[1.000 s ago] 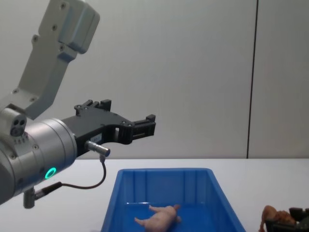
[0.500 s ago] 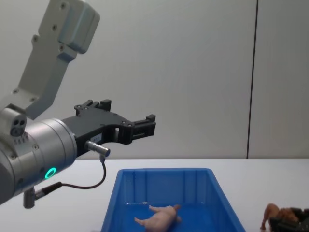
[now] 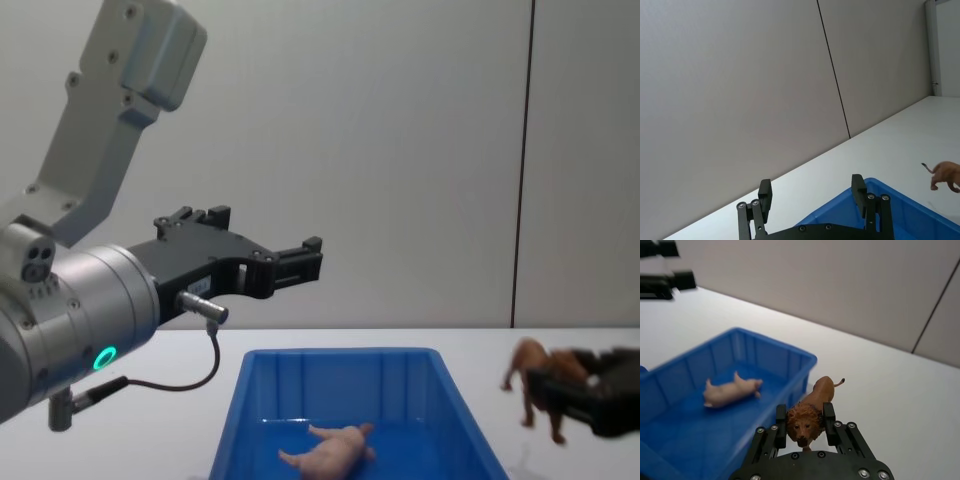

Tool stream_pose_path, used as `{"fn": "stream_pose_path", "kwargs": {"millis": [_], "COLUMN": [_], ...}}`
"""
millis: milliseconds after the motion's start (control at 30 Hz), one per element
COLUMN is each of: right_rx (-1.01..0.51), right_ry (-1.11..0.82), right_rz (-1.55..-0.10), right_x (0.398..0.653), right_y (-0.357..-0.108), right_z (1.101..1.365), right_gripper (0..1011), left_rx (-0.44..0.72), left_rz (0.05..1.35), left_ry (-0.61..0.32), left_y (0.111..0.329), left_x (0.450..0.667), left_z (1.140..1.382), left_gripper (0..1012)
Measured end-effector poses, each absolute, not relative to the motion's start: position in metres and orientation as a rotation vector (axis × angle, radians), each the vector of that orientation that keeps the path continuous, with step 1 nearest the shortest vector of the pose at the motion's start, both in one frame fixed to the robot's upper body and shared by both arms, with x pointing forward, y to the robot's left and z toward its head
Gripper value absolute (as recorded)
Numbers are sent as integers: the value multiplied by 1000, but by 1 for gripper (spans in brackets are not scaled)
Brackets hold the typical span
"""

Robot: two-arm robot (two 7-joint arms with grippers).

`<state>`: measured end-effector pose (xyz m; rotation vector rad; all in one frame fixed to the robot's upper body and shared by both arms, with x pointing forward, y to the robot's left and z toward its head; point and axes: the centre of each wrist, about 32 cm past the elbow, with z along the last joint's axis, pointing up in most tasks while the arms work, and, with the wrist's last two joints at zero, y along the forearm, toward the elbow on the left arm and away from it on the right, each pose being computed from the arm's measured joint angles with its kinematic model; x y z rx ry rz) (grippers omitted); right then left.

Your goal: Pick up the two dolls from the table and place them into the box.

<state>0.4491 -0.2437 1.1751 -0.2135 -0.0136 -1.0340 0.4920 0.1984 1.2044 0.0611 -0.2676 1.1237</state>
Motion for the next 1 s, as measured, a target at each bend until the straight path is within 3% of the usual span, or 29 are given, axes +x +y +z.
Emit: {"fn": "stream_pose_path", "kwargs": {"millis": [500, 1000], "right_rx": [-69, -68], "right_ry": [-81, -55], "right_rz": [-870, -837], "right_x": [466, 480], "right_y": [-222, -210], "right_z": [1195, 1198], "right_gripper": [420, 891], "left_rx": [61, 61], "left_rz": [1124, 1124], "left_ry": [-268, -268], "left_y": [198, 198], "left_x": [492, 492], "left_z": [1204, 1204], "left_gripper": [1001, 1001]}}
